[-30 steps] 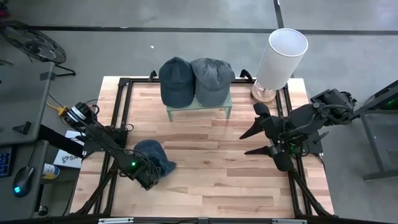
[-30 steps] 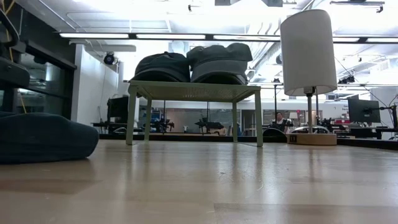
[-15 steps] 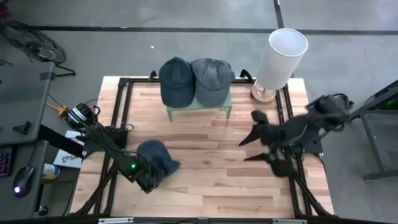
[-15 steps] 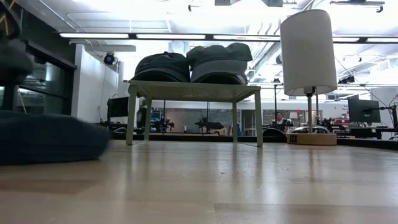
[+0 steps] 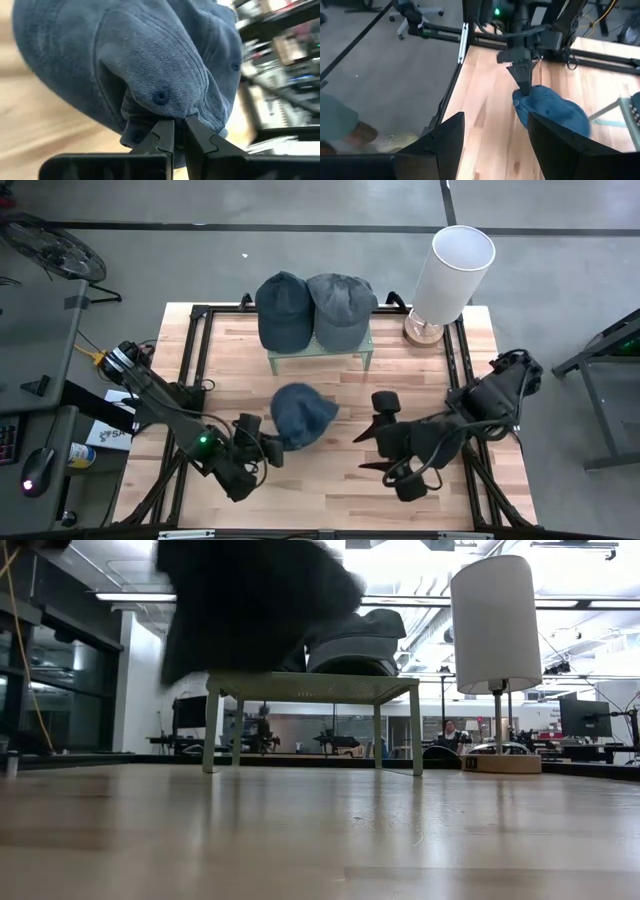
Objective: Pick & Place hat
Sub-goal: Stack the blue cap on the blue cap on the shelf
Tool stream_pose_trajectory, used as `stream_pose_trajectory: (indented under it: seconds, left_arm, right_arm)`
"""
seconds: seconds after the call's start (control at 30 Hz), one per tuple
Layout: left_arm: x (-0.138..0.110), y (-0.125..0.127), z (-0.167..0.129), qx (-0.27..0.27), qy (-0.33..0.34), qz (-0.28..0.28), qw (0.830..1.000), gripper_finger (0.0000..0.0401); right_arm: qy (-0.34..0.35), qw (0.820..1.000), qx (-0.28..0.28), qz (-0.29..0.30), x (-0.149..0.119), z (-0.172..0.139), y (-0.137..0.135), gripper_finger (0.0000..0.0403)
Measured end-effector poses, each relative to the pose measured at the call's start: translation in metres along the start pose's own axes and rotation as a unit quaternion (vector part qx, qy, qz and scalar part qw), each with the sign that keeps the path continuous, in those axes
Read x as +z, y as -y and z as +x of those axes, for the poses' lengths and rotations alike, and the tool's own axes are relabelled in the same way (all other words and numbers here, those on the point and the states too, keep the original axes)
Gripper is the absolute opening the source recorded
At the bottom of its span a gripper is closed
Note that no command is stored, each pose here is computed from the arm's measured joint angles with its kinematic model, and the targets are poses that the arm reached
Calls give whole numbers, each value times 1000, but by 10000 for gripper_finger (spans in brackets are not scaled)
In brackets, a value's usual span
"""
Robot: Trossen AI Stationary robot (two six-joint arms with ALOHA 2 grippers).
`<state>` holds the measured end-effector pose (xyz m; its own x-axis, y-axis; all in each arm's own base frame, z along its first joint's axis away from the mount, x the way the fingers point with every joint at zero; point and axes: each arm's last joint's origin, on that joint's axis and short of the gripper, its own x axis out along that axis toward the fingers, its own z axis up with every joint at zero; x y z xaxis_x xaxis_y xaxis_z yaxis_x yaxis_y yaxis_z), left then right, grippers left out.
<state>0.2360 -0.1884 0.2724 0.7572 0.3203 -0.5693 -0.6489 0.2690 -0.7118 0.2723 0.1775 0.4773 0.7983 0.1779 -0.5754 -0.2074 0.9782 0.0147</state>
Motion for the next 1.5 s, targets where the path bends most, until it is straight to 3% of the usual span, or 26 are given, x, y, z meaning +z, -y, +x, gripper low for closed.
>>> stream_pose_trajectory:
  seconds: [0.13,0.27,0.37,0.53,0.77,0.87,1.0,1.2,1.5]
  left_arm:
    - [13,33,-18,-58,69,38,995,10]
    - [32,66,-41,-96,157,84,979,10]
    - [50,90,-61,-106,233,113,960,10]
    - [86,122,-95,-84,320,146,932,10]
    - [144,158,-126,-88,301,204,927,10]
    - [163,174,-132,-134,285,242,918,10]
    - [182,190,-136,-216,288,275,892,10]
    - [192,194,-131,-250,286,281,881,10]
    - [192,195,-130,-265,280,280,880,10]
  right_arm:
    - [25,1000,-18,0,5,11,-4,208]
    - [62,991,-113,24,7,13,-5,208]
    - [108,974,-192,57,11,8,-5,208]
    - [193,938,-268,107,22,1,-9,208]
    - [245,919,-284,117,43,11,7,208]
    - [253,918,-289,102,51,26,18,208]
    - [267,905,-319,87,59,44,30,208]
    - [291,866,-404,56,73,51,37,208]
    - [264,841,-471,33,75,46,35,208]
